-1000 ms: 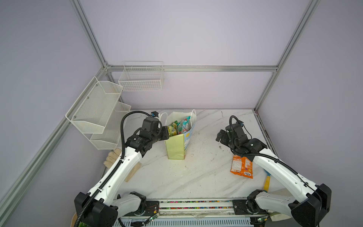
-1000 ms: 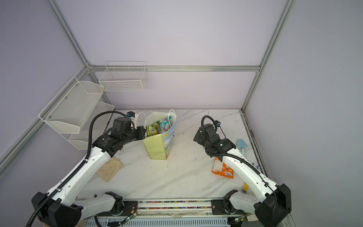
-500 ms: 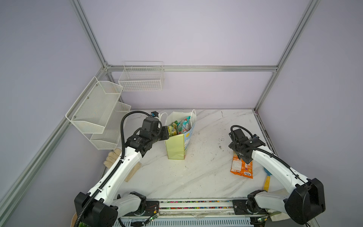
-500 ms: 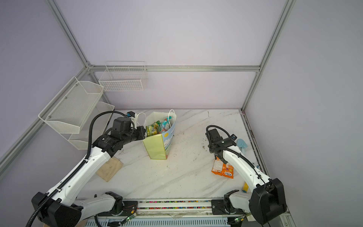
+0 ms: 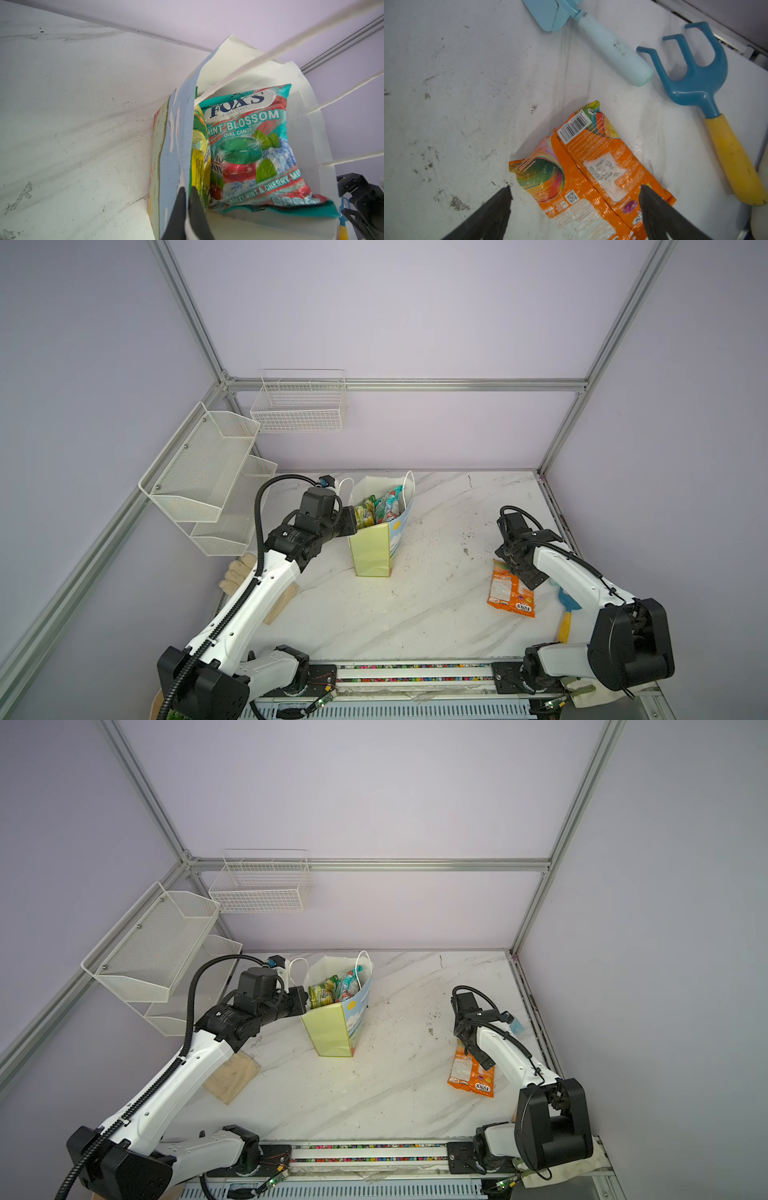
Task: Place the snacks into the paper bag
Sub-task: Rotate the snack at the middle-right of the table.
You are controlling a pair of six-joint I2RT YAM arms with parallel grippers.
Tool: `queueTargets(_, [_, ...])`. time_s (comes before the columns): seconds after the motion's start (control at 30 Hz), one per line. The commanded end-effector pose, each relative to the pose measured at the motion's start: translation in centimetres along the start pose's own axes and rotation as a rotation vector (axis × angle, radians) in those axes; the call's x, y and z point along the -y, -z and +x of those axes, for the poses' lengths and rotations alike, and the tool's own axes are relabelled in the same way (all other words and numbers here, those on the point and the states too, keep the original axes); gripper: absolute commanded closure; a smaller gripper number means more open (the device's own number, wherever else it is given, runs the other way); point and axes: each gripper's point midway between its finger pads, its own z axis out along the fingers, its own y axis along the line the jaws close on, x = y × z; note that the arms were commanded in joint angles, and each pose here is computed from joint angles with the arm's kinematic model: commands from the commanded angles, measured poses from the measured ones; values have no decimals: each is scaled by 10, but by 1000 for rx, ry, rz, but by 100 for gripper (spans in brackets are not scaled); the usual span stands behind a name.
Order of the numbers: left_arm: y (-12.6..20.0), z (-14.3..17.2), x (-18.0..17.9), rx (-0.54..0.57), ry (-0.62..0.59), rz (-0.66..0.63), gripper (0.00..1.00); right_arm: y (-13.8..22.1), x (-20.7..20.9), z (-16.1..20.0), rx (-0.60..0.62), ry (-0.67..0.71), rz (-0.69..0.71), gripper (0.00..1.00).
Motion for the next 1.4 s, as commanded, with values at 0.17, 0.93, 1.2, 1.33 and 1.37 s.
queueTargets(0.17, [9,-18,-1,110,-8,19,100,-12,-10,3,-15,51,-89,3])
queueTargets(0.93, [5,-18,0,100,3,26,100,-33,-47,26,-80,160,-271,12])
queueTargets(1.2, [1,-18,1,95,7,28,100,-24,-69,44,-123,179,-393,26])
queueTargets(1.33, [0,-17,2,94,9,32,100,-9,-90,58,-154,206,-489,27])
queueTargets(1.37, [0,-18,2,95,9,32,100,-2,-99,63,-160,224,-529,27])
